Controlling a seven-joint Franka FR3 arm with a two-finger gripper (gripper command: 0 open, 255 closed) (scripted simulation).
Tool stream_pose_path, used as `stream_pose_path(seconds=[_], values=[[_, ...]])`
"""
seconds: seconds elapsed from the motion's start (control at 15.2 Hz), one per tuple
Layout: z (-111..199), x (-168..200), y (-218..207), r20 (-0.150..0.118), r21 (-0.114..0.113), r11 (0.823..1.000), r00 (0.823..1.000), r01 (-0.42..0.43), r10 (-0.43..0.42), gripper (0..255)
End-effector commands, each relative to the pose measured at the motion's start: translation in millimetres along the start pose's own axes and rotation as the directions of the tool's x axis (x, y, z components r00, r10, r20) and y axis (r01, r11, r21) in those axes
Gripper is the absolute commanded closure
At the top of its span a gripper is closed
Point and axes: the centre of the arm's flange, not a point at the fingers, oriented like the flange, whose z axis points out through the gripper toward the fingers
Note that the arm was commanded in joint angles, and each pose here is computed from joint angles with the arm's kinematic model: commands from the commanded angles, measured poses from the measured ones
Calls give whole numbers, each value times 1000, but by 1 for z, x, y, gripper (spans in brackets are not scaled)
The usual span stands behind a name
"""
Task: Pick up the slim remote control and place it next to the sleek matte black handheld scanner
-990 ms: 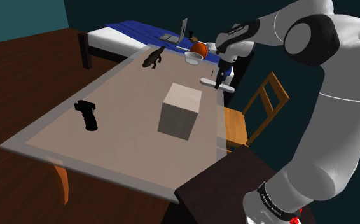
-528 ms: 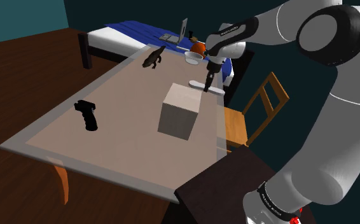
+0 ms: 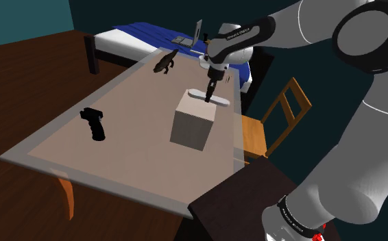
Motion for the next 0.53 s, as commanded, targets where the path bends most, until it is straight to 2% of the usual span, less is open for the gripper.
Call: stream_pose_path(seconds=[0.0, 0.46], values=[[-2, 17, -21, -1, 0, 1000, 1000, -2, 2, 255], [0, 77, -91, -1, 0, 1000, 1000, -2, 2, 255]])
